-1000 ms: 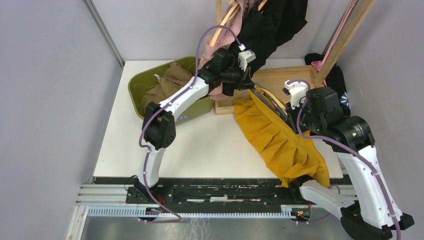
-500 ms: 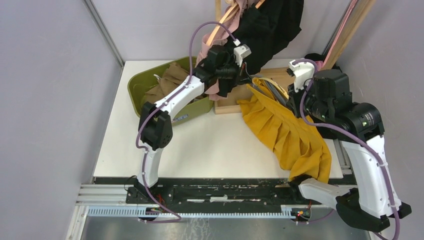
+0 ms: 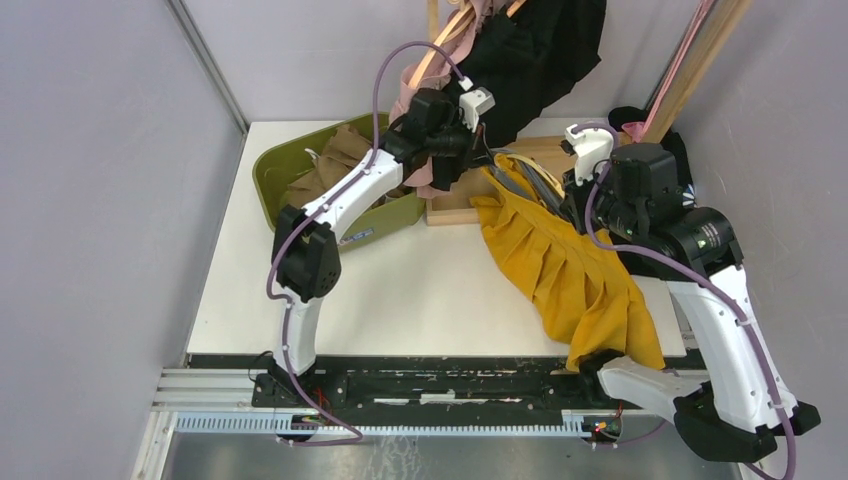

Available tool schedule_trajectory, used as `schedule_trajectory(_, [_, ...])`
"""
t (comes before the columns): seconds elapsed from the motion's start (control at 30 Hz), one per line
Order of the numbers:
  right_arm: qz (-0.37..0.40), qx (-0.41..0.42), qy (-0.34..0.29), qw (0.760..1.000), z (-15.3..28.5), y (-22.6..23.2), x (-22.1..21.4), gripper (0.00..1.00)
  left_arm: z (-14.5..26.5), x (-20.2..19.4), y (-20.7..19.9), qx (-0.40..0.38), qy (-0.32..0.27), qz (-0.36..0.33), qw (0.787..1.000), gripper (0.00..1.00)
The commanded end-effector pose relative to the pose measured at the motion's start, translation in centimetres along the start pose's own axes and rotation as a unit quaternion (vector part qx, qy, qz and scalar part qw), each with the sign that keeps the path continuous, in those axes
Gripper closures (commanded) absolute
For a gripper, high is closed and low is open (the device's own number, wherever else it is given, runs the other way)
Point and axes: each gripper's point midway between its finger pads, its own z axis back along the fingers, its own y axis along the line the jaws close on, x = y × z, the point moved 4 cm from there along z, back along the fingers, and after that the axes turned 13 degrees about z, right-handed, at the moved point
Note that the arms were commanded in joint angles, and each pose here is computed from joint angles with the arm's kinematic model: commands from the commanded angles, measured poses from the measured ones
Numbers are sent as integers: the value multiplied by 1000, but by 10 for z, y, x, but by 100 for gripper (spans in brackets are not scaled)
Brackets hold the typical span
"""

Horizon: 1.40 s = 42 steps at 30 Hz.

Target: Remove the skirt from the hanger

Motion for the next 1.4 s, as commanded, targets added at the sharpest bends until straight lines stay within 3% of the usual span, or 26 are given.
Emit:
schedule_trajectory(0.0, [-12,-44,-134,990,21,-16,47,99,29,-7,41,128,1,41,991,96])
schedule_trajectory(0.17, [1,-52,-156,986,41,-24,64,99,5,-56,63,155,54,42,986,97])
schedule_trajectory(0.3, [7,-35,-131,991,62,-19,53,99,-9,-42,94,185,36,43,981,97])
schedule_trajectory(0.43, [0,-31,-111,993,82,-15,36,99,-11,-12,121,195,-18,56,979,97])
schedule_trajectory(0.67, [-4,-36,-94,995,104,-14,20,99,8,-49,178,241,23,74,967,97])
schedule_trajectory(0.77, [-11,-41,-100,994,94,-14,22,99,12,-58,175,232,35,86,968,97])
schedule_trajectory(0.97, [-34,-49,-134,989,47,-15,39,99,17,-28,99,147,23,85,985,95])
schedule_trajectory(1.07, [-40,-33,-152,987,26,-13,52,99,17,-19,51,95,16,82,992,79])
schedule_trajectory(1.13, [-36,-28,-152,987,18,-13,58,99,16,-17,22,70,24,71,995,56])
schedule_trajectory(1.23, [-24,-23,-144,989,10,-13,60,99,25,-8,-10,60,25,42,997,9])
schedule_trajectory(1.27, [-22,-21,-141,990,6,-12,60,99,31,-3,-17,59,22,36,997,1])
schedule_trajectory(1.37, [-18,-13,-135,991,0,-11,60,99,50,15,-25,84,7,16,996,1])
